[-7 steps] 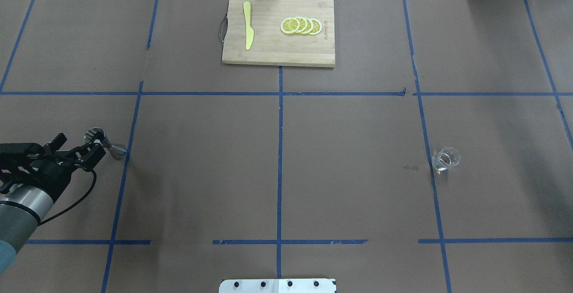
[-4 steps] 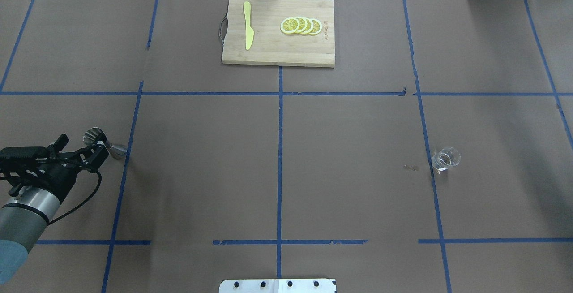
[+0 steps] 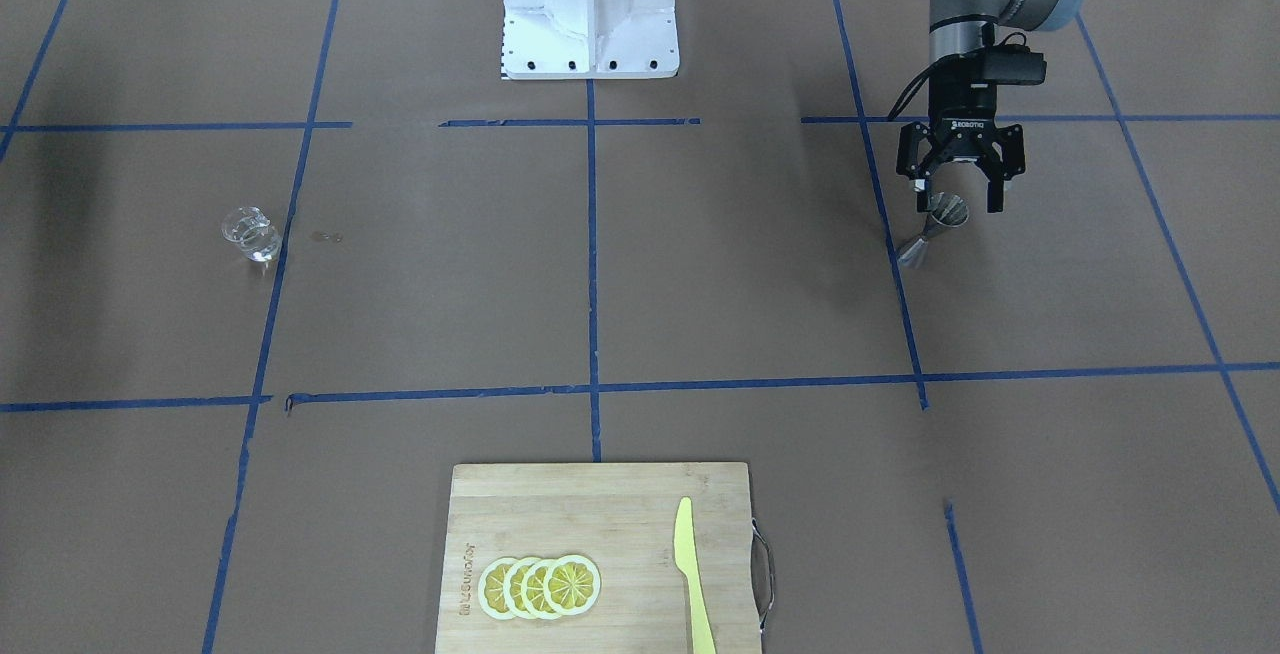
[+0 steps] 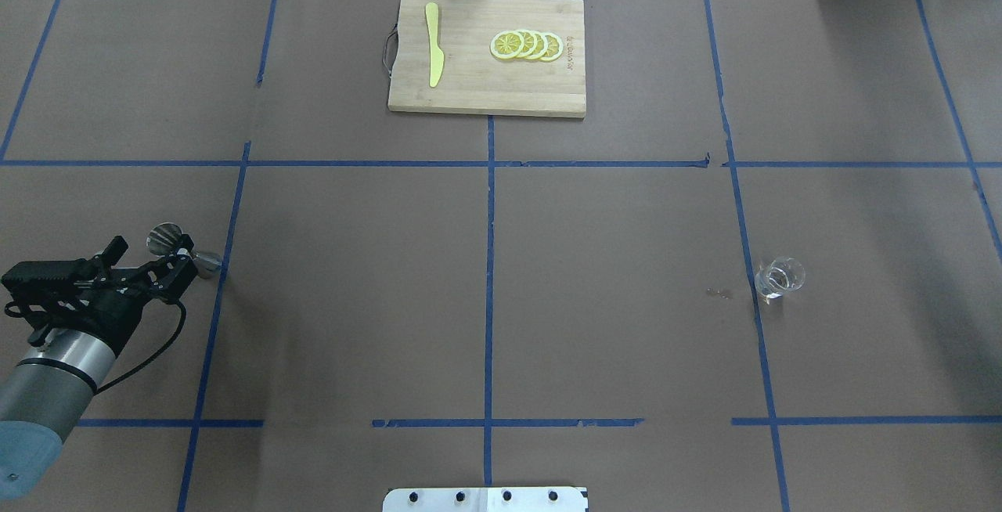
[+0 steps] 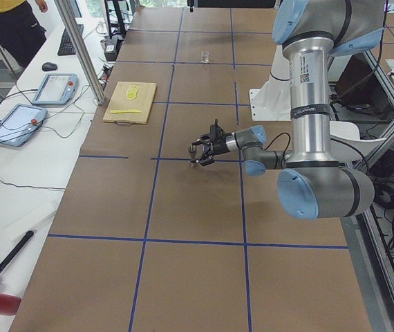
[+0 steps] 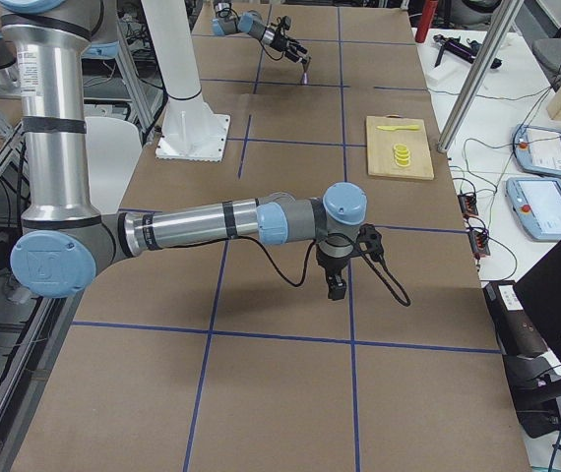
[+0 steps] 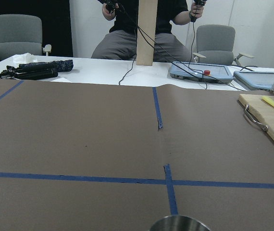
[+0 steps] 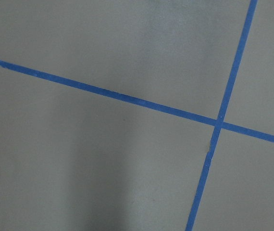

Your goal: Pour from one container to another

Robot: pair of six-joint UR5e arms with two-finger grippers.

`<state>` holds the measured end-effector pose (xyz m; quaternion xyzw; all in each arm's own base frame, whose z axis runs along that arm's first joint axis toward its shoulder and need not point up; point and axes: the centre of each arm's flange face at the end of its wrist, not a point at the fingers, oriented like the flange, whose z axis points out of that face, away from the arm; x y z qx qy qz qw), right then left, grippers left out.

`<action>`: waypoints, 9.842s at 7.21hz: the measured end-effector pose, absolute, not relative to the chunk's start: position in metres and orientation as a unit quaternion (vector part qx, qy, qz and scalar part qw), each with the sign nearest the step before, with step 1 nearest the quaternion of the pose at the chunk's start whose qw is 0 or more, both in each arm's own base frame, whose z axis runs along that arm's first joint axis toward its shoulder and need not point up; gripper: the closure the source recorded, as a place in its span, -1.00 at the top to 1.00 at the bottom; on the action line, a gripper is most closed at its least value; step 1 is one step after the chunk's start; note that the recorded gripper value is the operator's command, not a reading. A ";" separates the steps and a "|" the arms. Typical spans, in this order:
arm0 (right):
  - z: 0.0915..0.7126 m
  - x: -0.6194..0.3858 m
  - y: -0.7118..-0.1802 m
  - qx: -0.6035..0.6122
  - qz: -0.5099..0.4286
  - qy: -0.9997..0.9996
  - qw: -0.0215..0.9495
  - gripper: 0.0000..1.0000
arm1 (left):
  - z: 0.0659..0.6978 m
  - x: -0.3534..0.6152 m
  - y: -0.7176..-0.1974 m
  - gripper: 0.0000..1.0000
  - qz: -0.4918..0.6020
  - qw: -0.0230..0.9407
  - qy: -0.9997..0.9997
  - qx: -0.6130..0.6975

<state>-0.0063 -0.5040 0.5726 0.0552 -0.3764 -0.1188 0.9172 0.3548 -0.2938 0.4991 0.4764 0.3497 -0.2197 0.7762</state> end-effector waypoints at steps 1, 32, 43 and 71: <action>0.573 -0.006 -0.504 0.055 -0.119 -0.376 0.917 1.00 | 0.503 0.360 -0.295 0.99 -0.219 0.777 0.347 0.477; 0.571 -0.005 -0.504 0.057 -0.118 -0.376 0.917 1.00 | 0.547 0.424 -0.284 -0.03 -0.227 0.747 0.308 0.544; 0.568 -0.007 -0.508 0.061 -0.121 -0.376 0.917 1.00 | 0.519 0.412 -0.281 -1.00 -0.215 0.738 0.322 0.553; 0.551 -0.402 -0.217 0.543 0.155 -0.291 0.773 0.87 | 0.465 0.399 -0.274 -1.00 -0.176 0.695 0.371 0.591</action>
